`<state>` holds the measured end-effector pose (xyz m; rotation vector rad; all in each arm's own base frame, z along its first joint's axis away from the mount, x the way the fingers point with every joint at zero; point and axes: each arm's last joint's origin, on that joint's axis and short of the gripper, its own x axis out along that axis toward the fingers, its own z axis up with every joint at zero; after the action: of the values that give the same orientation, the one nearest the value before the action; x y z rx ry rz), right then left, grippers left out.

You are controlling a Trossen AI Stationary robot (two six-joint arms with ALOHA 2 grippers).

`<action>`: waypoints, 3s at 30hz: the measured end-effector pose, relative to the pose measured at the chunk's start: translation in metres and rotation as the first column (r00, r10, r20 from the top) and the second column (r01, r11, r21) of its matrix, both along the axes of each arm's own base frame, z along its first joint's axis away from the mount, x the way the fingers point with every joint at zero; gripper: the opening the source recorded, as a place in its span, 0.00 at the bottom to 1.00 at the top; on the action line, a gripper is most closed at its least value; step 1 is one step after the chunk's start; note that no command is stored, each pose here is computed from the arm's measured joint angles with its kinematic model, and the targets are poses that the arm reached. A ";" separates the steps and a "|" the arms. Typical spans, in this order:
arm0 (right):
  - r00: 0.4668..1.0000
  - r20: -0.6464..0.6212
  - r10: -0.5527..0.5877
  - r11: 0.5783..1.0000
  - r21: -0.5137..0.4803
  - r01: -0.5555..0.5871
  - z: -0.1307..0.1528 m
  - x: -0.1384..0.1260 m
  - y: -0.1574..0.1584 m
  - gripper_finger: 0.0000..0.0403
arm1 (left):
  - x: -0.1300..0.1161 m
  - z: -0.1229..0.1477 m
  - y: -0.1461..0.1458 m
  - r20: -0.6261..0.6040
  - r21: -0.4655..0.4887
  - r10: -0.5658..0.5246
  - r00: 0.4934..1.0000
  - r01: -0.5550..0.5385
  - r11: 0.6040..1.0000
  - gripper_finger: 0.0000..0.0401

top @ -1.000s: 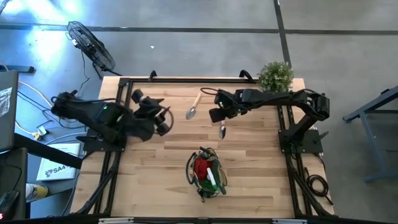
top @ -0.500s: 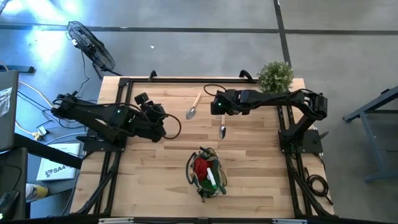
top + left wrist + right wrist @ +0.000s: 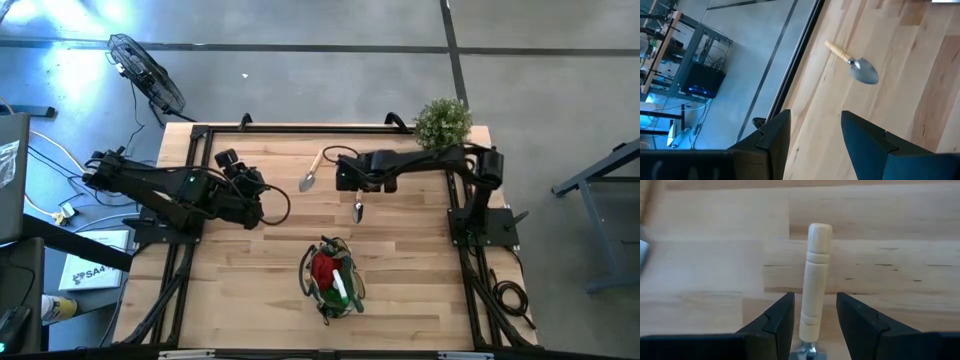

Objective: Pick & Place Garden tools in Gardening bag
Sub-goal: Put the right trowel into the gardening bag

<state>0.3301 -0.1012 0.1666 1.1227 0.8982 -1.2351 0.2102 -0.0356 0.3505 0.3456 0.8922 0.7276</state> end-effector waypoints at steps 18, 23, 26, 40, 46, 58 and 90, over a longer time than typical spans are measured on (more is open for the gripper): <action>0.995 -0.102 0.000 0.999 0.034 0.004 -0.037 0.004 -0.011 0.32 | 0.003 -0.023 -0.001 -0.033 0.005 0.002 0.999 -0.002 1.000 0.42; 0.989 -0.127 0.077 0.997 0.031 -0.073 -0.038 0.002 -0.013 0.18 | 0.005 -0.023 -0.001 -0.014 0.001 -0.002 1.000 0.002 1.000 0.42; 0.981 -0.147 0.130 0.992 0.017 -0.128 -0.038 0.002 -0.014 0.14 | 0.006 -0.022 -0.002 -0.002 -0.002 -0.004 1.000 0.004 1.000 0.42; 0.875 -0.101 0.473 0.870 -0.106 -0.482 0.025 -0.007 0.001 0.14 | 0.014 -0.019 -0.005 0.098 -0.050 -0.010 0.995 0.015 0.999 0.42; 0.746 0.046 0.664 0.715 -0.330 -0.616 0.121 -0.043 0.052 0.14 | 0.019 -0.016 -0.006 0.159 -0.066 -0.007 0.987 0.018 0.998 0.42; 0.468 0.094 0.879 0.402 -0.675 -0.619 0.183 -0.165 0.208 0.14 | 0.046 -0.005 -0.013 0.435 -0.146 0.014 0.901 0.055 0.988 0.42; -0.083 0.017 0.996 -0.003 -0.970 -0.241 0.082 -0.215 0.228 0.14 | 0.128 -0.026 -0.028 0.699 -0.260 0.015 0.715 0.234 0.937 0.42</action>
<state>0.1148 0.1270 0.2485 0.0775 -0.0032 0.2271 0.3379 -0.0640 0.3241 -0.1870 0.2484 0.5131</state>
